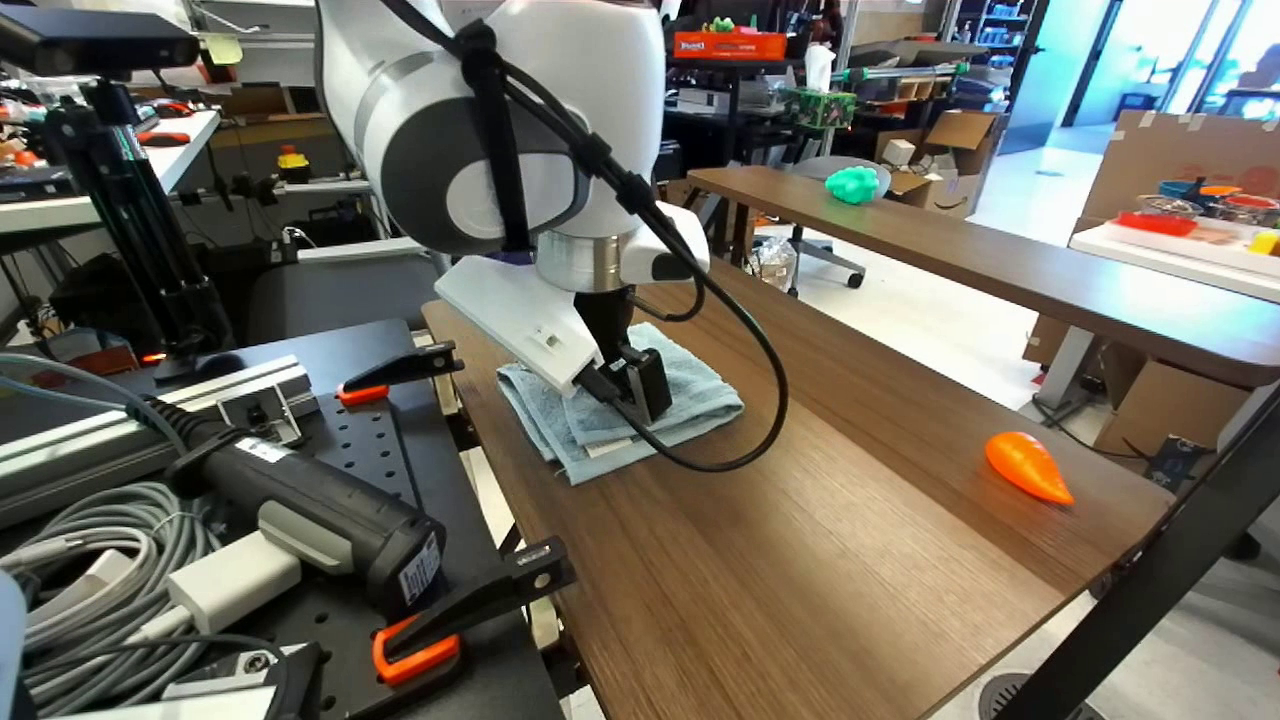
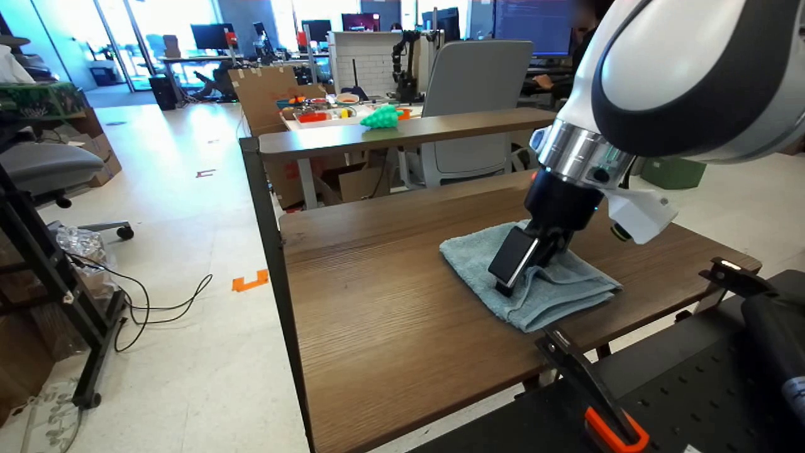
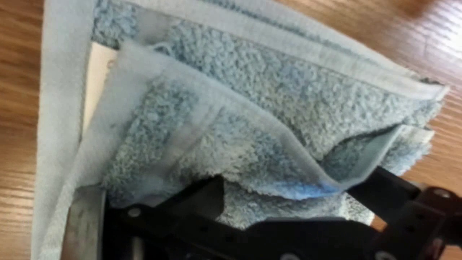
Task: Use the blue towel to wipe the tabletop
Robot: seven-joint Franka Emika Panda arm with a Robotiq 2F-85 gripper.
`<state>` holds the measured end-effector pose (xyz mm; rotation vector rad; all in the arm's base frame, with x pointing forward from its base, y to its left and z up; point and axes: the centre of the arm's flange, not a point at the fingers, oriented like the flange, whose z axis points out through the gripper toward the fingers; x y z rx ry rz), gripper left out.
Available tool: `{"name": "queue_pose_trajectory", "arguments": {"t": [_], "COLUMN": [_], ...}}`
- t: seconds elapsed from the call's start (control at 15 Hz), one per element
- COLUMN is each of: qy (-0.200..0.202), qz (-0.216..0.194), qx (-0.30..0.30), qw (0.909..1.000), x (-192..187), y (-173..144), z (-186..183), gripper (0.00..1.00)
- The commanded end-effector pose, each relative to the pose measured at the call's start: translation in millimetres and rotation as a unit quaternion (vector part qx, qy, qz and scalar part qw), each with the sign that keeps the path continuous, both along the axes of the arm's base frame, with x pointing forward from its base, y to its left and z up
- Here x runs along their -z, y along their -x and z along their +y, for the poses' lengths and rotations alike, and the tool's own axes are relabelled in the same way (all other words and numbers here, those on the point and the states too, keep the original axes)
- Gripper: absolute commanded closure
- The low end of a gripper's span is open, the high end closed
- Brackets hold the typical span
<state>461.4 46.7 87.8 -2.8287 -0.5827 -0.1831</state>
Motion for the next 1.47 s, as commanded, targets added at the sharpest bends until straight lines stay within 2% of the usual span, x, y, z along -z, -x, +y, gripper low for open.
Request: {"name": "queue_pose_trajectory", "arguments": {"t": [0.0,0.2,0.47,0.67,0.87,1.13,1.4], "qy": [-0.024,0.003,0.043,0.080,0.104,0.131,0.117], "qz": [0.030,0.043,0.024,0.023,0.025,0.005,-0.003], "qx": [0.042,0.084,0.128,0.134,0.092,0.019,-0.037], "qw": [0.9984,0.9956,0.9905,0.9875,0.9900,0.9912,0.9924], "x": [17,28,31,35,45,49,41], "y": [-32,-58,-86,-92,-70,-30,4], "z": [-24,-49,-86,-90,-64,-21,15], "gripper": [0.00,0.00,0.00,0.00,0.00,0.00,0.00]}}
